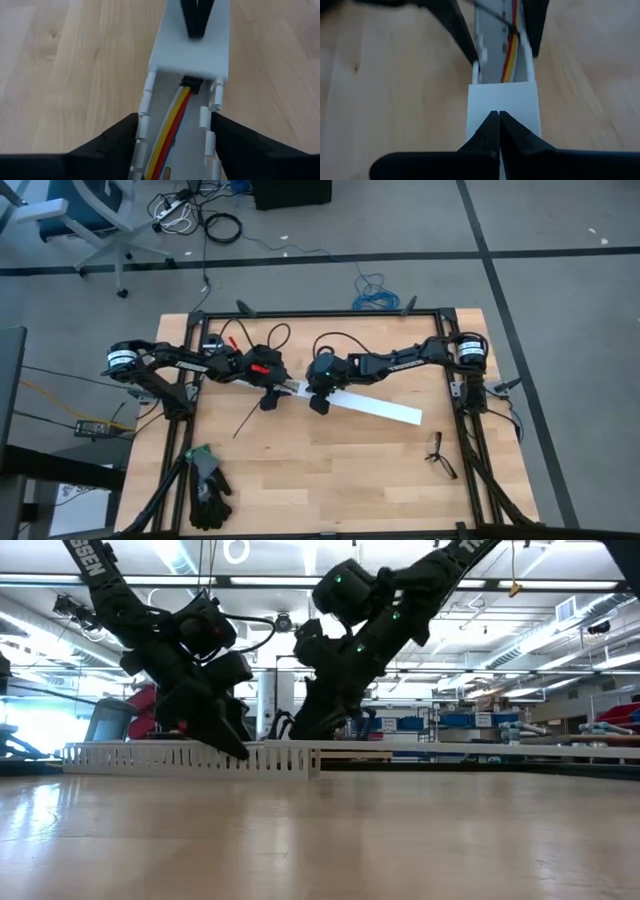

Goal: Ziptie cables
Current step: Close the white cable duct

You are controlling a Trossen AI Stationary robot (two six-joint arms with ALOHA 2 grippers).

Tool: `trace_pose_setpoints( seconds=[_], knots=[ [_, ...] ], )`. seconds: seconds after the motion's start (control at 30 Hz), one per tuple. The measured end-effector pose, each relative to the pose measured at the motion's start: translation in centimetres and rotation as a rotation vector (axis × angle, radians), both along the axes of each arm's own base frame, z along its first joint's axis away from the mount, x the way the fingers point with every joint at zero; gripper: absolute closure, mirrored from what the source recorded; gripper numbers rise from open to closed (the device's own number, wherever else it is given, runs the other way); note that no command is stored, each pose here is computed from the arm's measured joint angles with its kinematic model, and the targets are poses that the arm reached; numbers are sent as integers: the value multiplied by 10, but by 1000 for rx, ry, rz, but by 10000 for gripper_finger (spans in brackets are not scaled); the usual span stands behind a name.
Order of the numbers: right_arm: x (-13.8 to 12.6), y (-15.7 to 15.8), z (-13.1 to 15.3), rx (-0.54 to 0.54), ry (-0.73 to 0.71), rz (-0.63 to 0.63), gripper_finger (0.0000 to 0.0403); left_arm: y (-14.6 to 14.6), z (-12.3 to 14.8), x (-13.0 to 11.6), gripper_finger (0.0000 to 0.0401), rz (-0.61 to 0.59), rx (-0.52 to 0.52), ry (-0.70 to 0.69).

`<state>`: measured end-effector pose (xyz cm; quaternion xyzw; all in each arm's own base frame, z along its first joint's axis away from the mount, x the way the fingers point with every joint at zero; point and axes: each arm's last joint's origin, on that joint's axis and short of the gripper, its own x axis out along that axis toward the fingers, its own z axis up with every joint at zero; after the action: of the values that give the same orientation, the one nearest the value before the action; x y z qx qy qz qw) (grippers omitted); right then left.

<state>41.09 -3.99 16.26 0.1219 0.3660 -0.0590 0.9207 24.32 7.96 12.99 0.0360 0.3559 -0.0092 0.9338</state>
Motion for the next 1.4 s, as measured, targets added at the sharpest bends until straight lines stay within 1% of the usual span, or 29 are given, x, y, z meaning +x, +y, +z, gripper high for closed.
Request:
trace_pose_setpoints(
  seconds=[0.07, 0.17, 0.3, 0.47, 0.63, 0.83, 0.93, 1.23, 1.4],
  knots=[
    [4, -3, -5, 4, -29, 2, 403, 0, 0, 0, 165, 0, 0, -2],
    [8, -9, -6, 5, -72, 6, 403, 0, 0, 0, 174, -2, 0, -4],
    [9, -17, -4, -31, -101, 2, 403, 0, 1, 0, 176, 0, 2, -6],
    [14, -19, 5, -60, -207, 39, 403, 0, 1, 0, 176, 0, 4, -7],
    [13, -19, 4, -41, -195, 56, 403, 0, 1, 0, 167, 7, 7, -3],
    [12, -19, 3, -38, -188, 57, 403, 0, -1, -1, 128, 6, 5, 22],
    [12, -19, 2, -37, -182, 56, 403, 1, -1, -2, 116, -3, 20, 35],
    [12, -19, 3, -23, -184, 58, 403, 6, 7, -13, 112, 0, 49, 65],
    [12, -19, 3, 2, -183, 65, 403, 9, 9, -20, 112, 13, 31, 87]
  ],
)
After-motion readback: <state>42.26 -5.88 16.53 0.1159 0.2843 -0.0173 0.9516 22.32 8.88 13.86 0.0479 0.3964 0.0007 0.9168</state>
